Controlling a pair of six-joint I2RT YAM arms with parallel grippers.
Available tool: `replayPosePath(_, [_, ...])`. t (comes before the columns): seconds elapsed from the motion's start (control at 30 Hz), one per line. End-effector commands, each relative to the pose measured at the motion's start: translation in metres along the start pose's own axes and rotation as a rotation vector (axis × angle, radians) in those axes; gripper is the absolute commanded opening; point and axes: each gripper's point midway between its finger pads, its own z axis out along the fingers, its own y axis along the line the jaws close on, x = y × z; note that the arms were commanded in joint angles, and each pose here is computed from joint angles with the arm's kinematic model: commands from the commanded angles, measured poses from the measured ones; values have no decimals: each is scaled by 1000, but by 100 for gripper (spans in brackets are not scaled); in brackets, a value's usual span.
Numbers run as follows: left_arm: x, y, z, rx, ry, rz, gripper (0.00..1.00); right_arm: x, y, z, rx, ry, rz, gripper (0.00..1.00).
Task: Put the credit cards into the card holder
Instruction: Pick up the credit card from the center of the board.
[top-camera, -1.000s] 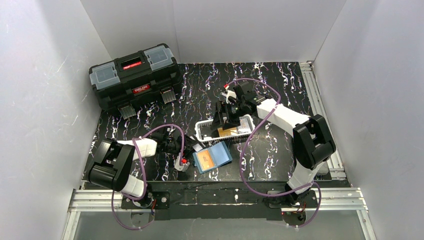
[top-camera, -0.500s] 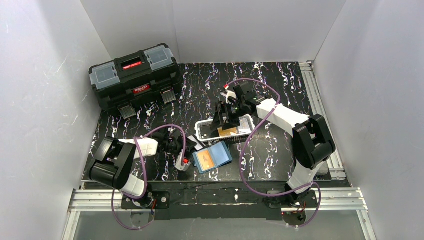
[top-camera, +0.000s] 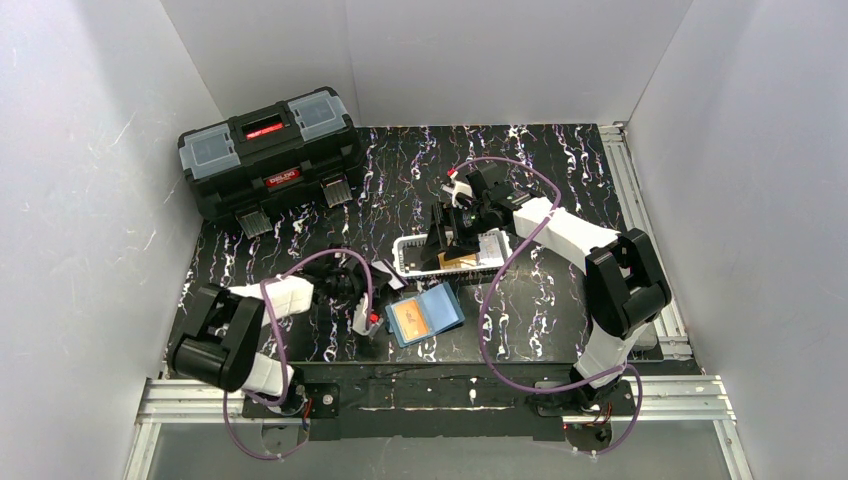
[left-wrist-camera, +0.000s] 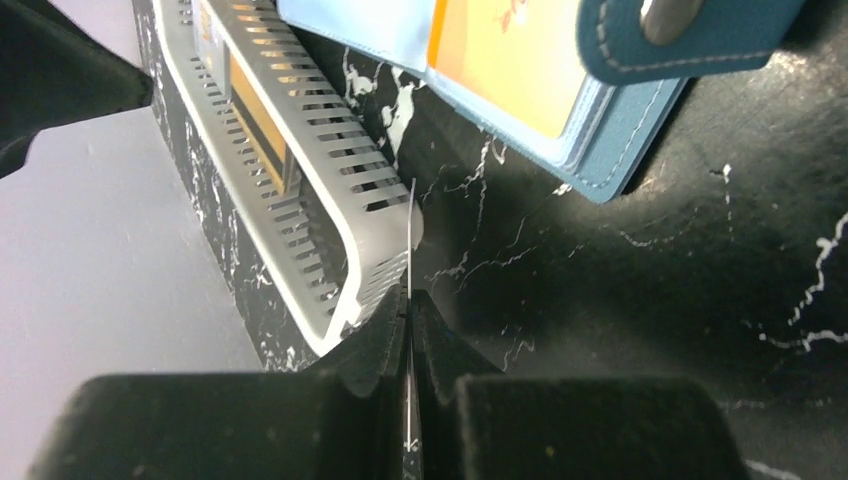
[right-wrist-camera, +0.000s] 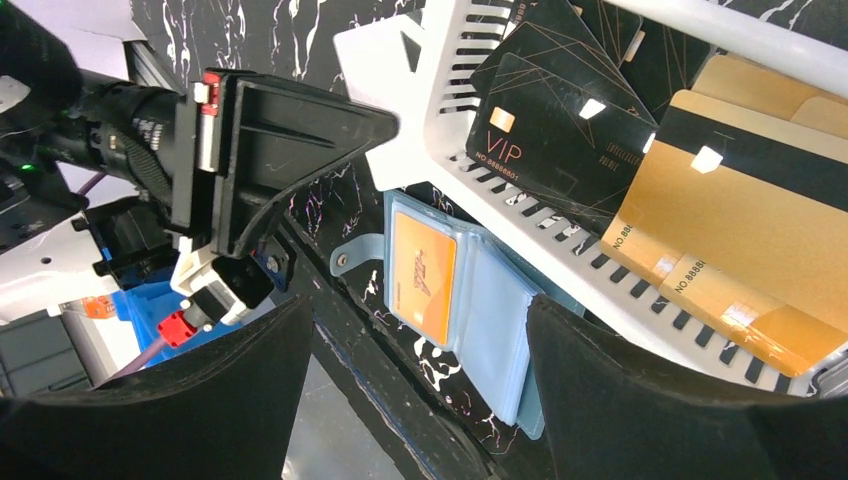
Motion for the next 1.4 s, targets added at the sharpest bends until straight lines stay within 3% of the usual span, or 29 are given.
replayPosePath(0.0, [-13, 18, -18, -17, 2, 23, 0, -18, 25, -9, -63, -49, -52, 83])
replayPosePath(0.27, [-45, 37, -58, -62, 32, 52, 0, -27, 47, -19, -143, -72, -80, 84])
replayPosePath(0.57, [-84, 83, -87, -210, -2, 273, 0, -38, 107, -50, -398, -106, -180, 85])
replayPosePath(0.77, [-96, 96, -91, -246, -31, 417, 0, -32, 130, -56, -542, -39, -225, 79])
replayPosePath(1.13, [-96, 131, -101, -311, -21, 518, 0, -27, 124, -31, -505, 68, -211, 74])
replayPosePath(1.23, [-94, 157, -114, -370, -20, 339, 0, -32, 111, -34, -383, -31, -275, 75])
replayPosePath(1.37, [-76, 202, -136, -441, 4, -178, 0, -52, 101, -54, -255, -194, -339, 80])
